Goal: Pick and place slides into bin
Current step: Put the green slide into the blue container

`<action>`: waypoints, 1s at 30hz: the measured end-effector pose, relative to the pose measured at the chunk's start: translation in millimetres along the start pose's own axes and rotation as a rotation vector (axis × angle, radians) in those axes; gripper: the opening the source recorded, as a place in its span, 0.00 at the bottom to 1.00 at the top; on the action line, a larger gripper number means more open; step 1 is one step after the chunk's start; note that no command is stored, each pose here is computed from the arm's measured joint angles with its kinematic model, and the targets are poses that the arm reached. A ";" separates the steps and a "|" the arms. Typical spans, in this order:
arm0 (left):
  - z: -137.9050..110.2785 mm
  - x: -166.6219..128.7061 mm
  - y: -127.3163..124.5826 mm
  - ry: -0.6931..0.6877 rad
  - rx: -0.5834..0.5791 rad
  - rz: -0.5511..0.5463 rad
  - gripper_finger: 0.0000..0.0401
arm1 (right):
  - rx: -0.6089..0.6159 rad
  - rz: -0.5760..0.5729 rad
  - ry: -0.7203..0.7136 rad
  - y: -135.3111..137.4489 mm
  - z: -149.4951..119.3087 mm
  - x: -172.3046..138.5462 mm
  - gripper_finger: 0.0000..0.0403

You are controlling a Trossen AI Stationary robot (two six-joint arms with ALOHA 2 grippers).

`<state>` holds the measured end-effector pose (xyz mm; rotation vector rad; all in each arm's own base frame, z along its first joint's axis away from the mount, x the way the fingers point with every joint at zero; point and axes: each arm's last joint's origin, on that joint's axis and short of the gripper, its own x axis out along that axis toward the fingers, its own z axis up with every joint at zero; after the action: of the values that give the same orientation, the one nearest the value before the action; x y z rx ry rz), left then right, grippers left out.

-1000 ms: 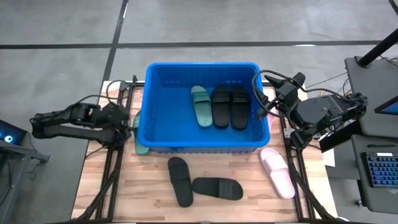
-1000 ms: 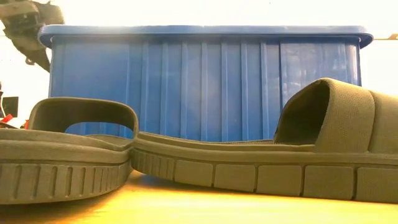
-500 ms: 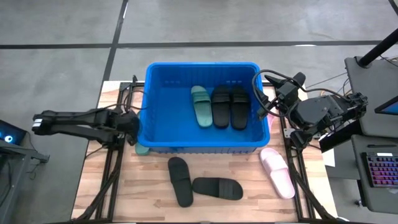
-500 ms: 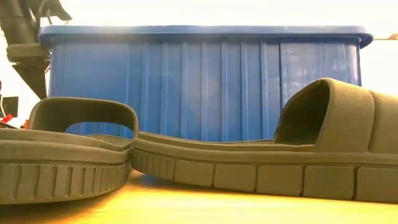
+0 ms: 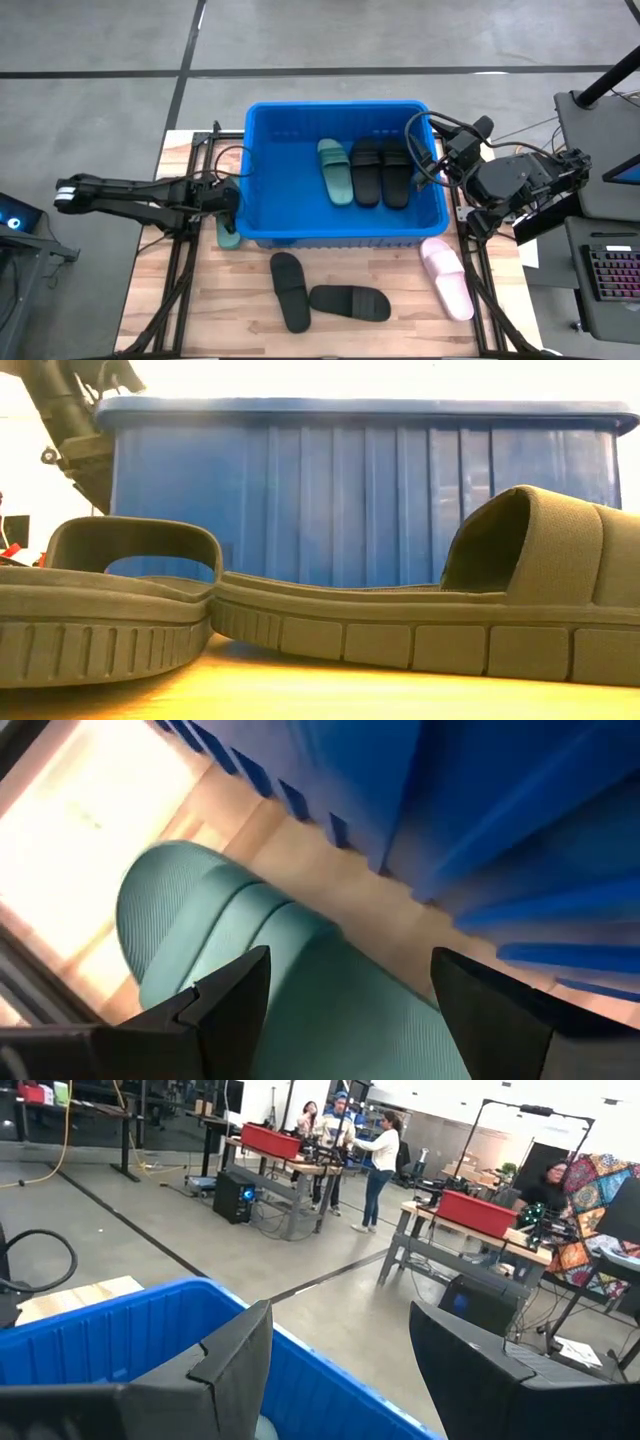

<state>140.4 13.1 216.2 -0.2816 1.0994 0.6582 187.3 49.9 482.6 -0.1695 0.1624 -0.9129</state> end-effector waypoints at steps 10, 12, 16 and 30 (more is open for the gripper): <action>-9.7 14.3 -2.8 0.267 -0.296 0.073 0.65 | -0.009 -0.001 0.001 0.0 -0.1 0.1 0.56; -10.7 18.2 -3.6 0.283 -0.292 0.107 0.65 | -0.011 -0.001 0.001 0.0 -0.2 0.0 0.56; -6.4 20.8 -4.2 0.237 -0.274 0.198 0.65 | -0.030 -0.013 0.000 -0.4 -0.2 0.0 0.56; -7.5 46.3 -10.9 0.146 -0.174 0.227 0.65 | -0.034 -0.016 0.000 -0.5 -0.2 0.1 0.56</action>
<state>155.1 16.9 170.5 -0.3620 1.2259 0.9502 186.9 49.5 482.5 -0.2025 0.1771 -0.9268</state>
